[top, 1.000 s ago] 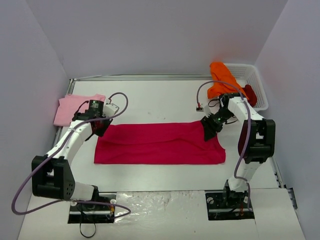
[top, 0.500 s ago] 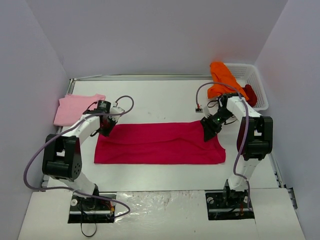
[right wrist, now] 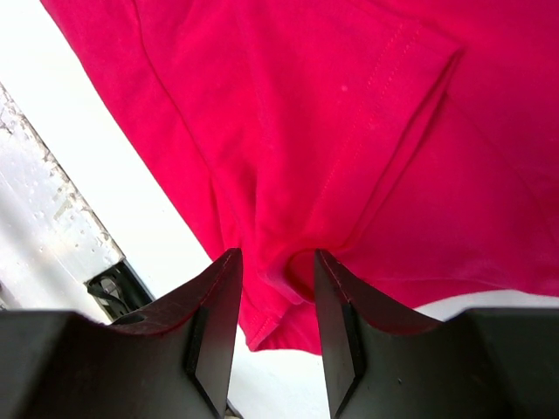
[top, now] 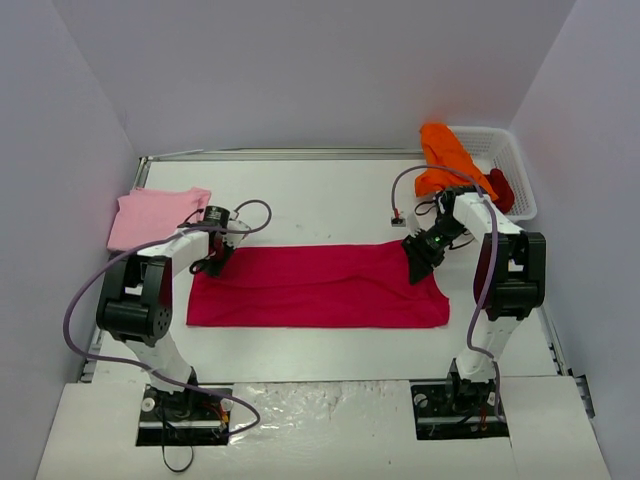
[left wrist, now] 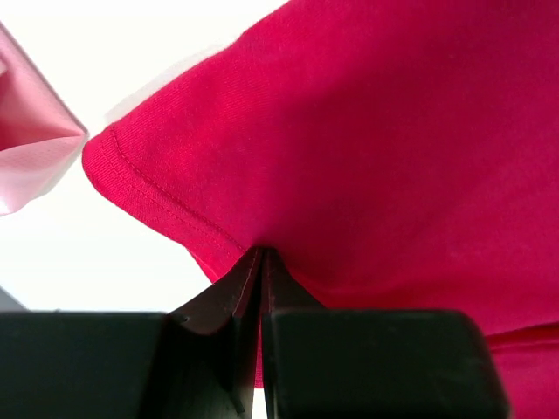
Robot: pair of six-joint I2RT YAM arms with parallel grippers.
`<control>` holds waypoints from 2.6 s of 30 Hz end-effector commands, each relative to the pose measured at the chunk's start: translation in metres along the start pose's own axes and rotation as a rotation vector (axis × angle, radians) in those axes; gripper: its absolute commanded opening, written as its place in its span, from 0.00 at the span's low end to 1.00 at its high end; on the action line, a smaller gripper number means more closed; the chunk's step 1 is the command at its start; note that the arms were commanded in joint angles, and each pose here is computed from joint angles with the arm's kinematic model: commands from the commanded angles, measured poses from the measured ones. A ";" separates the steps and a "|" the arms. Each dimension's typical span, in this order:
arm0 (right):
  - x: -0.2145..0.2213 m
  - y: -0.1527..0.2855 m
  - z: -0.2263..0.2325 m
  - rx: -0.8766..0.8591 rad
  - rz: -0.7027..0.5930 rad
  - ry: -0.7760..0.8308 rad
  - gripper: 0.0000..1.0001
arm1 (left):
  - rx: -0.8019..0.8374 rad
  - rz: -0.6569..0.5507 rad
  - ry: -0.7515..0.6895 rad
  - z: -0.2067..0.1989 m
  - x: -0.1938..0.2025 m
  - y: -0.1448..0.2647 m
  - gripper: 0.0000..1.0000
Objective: Fold and stack the t-shirts
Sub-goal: Fold the other side of the tshirt into a rectangle
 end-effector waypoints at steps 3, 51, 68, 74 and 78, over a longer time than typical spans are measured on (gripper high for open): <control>0.008 0.007 0.016 -0.033 0.025 -0.028 0.34 | -0.113 0.106 0.011 0.014 0.017 -0.020 0.02; 0.050 -0.001 0.067 -0.200 0.163 0.025 0.41 | -0.047 -0.064 0.082 0.011 -0.015 0.065 0.03; 0.045 -0.002 0.073 -0.082 0.325 0.145 0.47 | -0.064 -0.035 0.079 0.012 -0.008 0.058 0.03; 0.063 -0.005 0.076 -0.074 0.398 0.133 0.47 | -0.065 -0.026 0.079 0.012 -0.007 0.056 0.03; 0.061 -0.004 0.083 -0.066 0.409 0.172 0.48 | -0.065 -0.020 0.078 0.012 -0.006 0.054 0.03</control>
Point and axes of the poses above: each gripper's point midway between its finger pads, its own y axis back along the fingers, its own z axis along the line the jaws close on, x = y × z, the point moved 2 cm from there along y, back along the fingers, and after that the axes turned 12 degrees about y, right-handed, at the moved point
